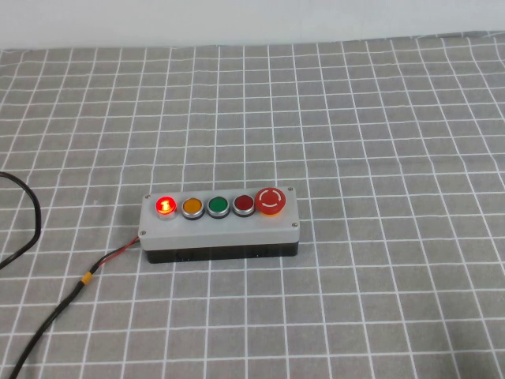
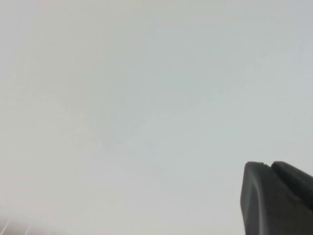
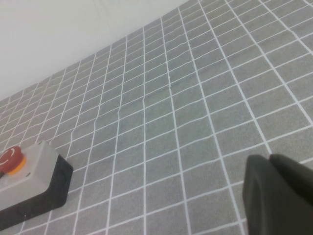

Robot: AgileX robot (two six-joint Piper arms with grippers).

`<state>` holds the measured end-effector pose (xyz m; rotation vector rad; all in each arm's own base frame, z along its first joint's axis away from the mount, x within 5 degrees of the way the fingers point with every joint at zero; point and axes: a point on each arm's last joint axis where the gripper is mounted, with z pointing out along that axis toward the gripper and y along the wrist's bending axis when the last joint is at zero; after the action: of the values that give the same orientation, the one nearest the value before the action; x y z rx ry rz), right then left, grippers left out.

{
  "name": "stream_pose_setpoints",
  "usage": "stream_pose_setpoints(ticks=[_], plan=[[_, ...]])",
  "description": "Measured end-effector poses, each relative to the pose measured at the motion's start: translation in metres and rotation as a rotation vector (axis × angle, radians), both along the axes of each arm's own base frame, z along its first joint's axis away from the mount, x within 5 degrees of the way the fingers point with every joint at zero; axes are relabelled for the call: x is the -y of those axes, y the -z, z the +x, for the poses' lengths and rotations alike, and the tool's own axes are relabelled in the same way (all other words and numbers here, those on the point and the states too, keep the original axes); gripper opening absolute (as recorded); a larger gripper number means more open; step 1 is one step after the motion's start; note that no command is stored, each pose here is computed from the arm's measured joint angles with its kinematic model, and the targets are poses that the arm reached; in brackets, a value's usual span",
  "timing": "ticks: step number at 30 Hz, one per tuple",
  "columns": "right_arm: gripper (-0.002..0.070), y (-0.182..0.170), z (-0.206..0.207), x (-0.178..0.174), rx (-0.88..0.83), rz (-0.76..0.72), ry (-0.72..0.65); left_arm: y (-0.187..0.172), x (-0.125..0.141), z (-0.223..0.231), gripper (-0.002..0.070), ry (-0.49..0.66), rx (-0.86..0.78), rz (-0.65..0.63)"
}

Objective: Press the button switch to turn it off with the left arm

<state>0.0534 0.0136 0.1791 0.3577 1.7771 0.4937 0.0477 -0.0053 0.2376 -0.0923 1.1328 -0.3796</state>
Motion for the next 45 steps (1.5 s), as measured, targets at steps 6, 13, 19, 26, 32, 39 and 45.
stream_pose_setpoints(ticks=[6,13,19,26,32,39,45], plan=[[-0.0017,0.000,0.000,0.000,0.000,0.000,0.000,-0.031,-0.001,-0.011,-0.0003,0.021,0.158,-0.048],[-0.0017,0.000,0.000,0.000,0.000,0.000,0.000,-0.088,-0.001,-0.031,-0.0003,0.003,0.182,0.048],[-0.0017,0.000,0.000,0.000,0.000,0.000,0.000,-0.130,-0.001,-0.020,-0.0003,-0.009,0.027,0.084],[-0.0017,0.000,0.000,0.000,0.000,0.000,0.000,-0.164,0.003,0.016,-0.0003,-0.015,-0.274,0.125],[-0.0017,0.000,0.000,0.000,0.000,0.000,0.000,-0.172,0.010,0.053,-0.0003,-0.022,-0.412,0.221],[-0.0017,0.000,0.000,0.000,0.000,0.000,0.000,-0.162,0.017,0.086,-0.0003,0.019,-0.500,0.180],[-0.0017,0.000,0.000,0.000,0.000,0.000,0.000,-0.161,0.024,0.120,-0.0003,0.033,-0.693,0.248]])
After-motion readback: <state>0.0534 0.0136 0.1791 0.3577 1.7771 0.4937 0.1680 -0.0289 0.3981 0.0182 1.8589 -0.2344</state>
